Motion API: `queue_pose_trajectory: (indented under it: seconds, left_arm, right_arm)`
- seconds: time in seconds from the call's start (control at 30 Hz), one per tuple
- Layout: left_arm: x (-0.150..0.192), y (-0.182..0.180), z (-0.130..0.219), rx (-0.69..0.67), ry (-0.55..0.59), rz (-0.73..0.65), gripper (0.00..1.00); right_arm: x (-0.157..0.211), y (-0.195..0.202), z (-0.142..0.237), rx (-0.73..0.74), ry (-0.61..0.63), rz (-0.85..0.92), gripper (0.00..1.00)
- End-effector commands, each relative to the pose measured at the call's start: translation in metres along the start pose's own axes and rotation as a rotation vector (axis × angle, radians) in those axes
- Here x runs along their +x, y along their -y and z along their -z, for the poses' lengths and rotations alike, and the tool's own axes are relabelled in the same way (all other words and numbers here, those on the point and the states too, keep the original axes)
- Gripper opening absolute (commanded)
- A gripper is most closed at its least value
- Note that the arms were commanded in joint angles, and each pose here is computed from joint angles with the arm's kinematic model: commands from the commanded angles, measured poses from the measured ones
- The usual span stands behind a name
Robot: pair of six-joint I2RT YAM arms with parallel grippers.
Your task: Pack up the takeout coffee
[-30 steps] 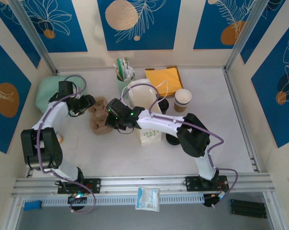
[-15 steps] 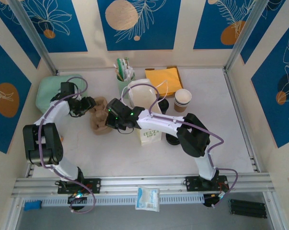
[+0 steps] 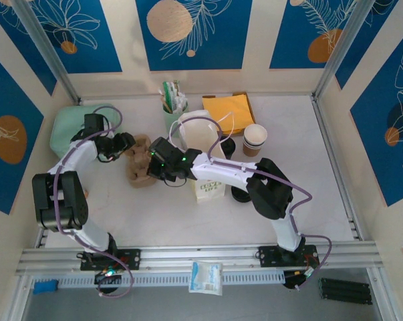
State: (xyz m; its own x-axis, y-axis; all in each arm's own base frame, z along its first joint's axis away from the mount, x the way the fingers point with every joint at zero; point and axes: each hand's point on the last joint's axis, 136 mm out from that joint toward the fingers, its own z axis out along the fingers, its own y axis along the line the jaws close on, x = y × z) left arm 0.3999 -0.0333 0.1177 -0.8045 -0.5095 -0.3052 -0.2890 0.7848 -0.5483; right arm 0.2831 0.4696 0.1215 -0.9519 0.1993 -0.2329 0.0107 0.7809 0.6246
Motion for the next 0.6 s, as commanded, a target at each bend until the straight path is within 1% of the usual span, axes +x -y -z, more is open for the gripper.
queue_pose_trajectory:
  seconds: [0.0, 0.3, 0.47, 0.57]
  left_arm:
    - [-0.013, 0.023, 0.021, 0.09, 0.056, -0.003, 0.6]
    - [-0.012, 0.039, 0.042, 0.151, 0.093, 0.0, 0.6]
    - [-0.008, 0.04, 0.048, 0.153, 0.101, -0.009, 0.6]
    - [-0.003, 0.034, 0.045, 0.143, 0.091, -0.008, 0.6]
  right_arm:
    - [-0.006, -0.003, 0.008, -0.014, 0.004, 0.001, 0.0]
    - [-0.01, -0.009, 0.008, -0.048, -0.016, 0.012, 0.0]
    - [-0.009, -0.017, 0.009, -0.075, -0.037, 0.033, 0.0]
    - [-0.008, -0.023, 0.01, -0.092, -0.046, 0.045, 0.0]
